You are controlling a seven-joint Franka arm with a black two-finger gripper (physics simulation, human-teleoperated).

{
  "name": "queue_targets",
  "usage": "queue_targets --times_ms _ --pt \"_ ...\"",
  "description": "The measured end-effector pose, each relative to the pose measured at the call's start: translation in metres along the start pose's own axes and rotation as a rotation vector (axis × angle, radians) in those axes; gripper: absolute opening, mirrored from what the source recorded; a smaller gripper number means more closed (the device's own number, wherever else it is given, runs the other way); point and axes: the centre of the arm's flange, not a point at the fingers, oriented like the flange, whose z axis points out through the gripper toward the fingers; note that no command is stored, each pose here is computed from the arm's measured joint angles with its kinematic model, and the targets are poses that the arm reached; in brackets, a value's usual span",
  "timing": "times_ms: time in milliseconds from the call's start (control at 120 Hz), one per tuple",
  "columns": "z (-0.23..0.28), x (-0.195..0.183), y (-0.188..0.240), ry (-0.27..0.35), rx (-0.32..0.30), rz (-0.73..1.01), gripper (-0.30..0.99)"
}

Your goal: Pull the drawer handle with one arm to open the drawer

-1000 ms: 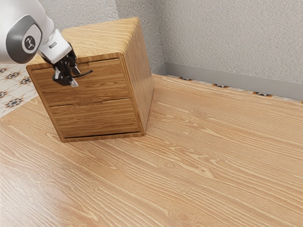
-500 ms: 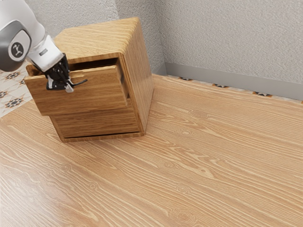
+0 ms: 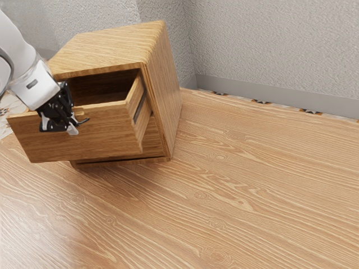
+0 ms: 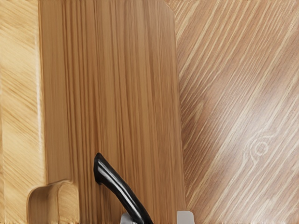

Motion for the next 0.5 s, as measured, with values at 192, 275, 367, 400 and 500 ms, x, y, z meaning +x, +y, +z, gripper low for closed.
queue_targets --times_ms 192,275,367,400,500 --pt "-0.013 -0.002 0.025 -0.004 -0.019 -0.002 -0.09" --pt "-0.018 -0.007 0.035 -0.010 -0.026 -0.012 -0.07" --pt "-0.024 -0.008 0.044 -0.013 -0.031 -0.014 -0.10" --pt "-0.024 -0.008 0.046 -0.014 -0.034 -0.015 -0.10" --pt "-0.022 -0.009 0.050 -0.018 -0.047 -0.018 -0.10"
